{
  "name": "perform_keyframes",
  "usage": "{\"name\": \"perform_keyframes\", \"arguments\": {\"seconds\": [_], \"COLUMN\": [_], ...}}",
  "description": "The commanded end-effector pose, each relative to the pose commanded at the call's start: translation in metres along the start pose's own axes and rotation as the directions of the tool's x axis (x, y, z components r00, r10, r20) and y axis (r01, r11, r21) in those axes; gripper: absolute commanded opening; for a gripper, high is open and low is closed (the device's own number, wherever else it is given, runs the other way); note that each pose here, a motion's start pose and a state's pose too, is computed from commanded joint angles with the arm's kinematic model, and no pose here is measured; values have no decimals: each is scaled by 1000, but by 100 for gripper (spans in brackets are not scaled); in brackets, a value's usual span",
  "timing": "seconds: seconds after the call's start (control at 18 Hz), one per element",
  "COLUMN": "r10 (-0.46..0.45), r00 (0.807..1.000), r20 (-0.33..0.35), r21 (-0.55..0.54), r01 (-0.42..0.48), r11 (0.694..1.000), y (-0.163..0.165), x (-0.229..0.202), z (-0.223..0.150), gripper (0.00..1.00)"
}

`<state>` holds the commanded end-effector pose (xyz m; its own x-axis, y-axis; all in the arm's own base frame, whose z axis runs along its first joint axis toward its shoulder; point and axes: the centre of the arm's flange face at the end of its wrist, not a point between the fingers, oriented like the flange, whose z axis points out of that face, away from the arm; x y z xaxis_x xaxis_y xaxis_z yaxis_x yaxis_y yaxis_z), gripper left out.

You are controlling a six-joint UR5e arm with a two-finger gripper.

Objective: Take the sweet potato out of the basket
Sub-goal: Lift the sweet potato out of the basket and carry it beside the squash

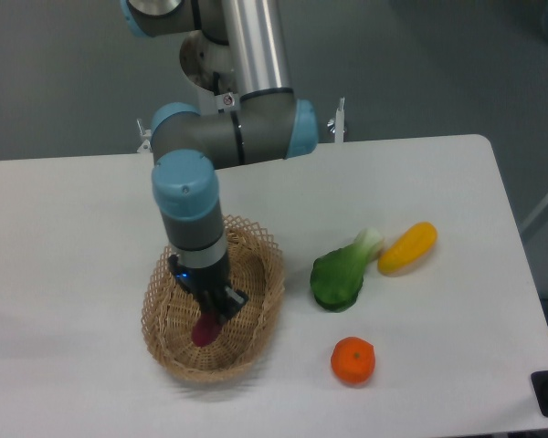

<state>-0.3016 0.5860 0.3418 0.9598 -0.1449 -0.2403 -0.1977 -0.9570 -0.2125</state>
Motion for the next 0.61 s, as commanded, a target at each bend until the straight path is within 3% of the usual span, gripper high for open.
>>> {"name": "perform_keyframes", "arguments": {"seconds": [0.33,0.61], "r10": [-72,-18], "r00": [997,1000], "r20": [21,7], "r21": [-33,-36], "r01": [73,18], "r11": [997,999], "y": [40,101], "x": [-98,-159], "z": [-45,-62], "gripper": [28,28]}}
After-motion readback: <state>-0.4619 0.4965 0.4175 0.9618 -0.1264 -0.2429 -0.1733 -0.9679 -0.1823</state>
